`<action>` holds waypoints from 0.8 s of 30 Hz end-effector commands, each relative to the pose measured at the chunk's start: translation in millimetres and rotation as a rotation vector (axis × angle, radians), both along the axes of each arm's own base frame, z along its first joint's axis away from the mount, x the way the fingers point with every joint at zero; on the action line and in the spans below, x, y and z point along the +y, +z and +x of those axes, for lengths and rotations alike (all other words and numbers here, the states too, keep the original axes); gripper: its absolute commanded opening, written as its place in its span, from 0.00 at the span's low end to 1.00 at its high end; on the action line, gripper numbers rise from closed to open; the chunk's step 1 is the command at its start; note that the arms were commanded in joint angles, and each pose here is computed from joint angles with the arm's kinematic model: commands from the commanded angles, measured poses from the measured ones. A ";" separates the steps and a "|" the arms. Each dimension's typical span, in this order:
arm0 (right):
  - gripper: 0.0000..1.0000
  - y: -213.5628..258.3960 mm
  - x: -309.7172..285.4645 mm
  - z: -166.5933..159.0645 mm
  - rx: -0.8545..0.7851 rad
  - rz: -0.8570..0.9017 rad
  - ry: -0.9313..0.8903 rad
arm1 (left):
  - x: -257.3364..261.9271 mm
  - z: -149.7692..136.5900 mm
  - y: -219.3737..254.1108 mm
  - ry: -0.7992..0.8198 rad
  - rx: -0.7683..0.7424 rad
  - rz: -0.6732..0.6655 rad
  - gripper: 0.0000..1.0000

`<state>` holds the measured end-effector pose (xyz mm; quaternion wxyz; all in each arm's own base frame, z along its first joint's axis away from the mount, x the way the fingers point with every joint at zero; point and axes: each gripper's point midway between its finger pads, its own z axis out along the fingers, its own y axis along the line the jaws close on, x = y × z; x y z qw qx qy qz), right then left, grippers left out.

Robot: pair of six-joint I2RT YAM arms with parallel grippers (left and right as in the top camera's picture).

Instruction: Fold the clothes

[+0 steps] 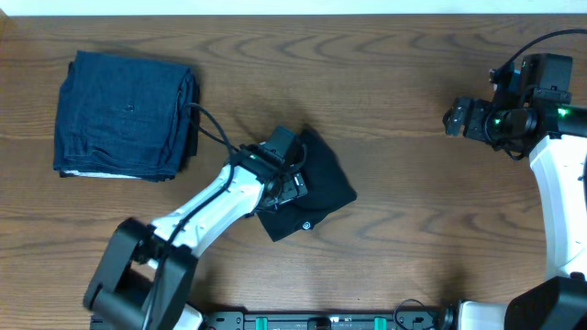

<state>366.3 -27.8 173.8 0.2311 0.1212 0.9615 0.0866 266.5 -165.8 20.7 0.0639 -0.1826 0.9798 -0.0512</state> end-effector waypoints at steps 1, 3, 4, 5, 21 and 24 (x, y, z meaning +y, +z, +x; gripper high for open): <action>0.99 -0.4 -2.7 -0.7 0.002 -0.004 -0.008 | 11.2 -4.8 -20.4 0.049 0.044 0.060 0.98; 0.99 -0.4 -2.7 -0.7 0.002 -0.004 -0.008 | 12.4 -6.8 -29.8 0.055 0.067 0.074 0.98; 0.99 -0.4 -2.7 -0.7 0.002 -0.004 -0.008 | 13.2 -8.1 -33.6 0.065 0.078 0.080 0.98; 0.99 -0.4 -2.7 -0.7 0.002 -0.004 -0.008 | 14.0 -9.5 -36.9 0.075 0.089 0.086 0.98; 0.99 -0.4 -2.7 -0.7 0.002 -0.004 -0.008 | 27.3 -18.1 -41.8 0.110 0.145 0.119 0.98; 0.99 -0.4 -2.7 -0.7 0.002 -0.004 -0.008 | 30.8 -16.7 -37.9 0.114 0.142 0.116 0.98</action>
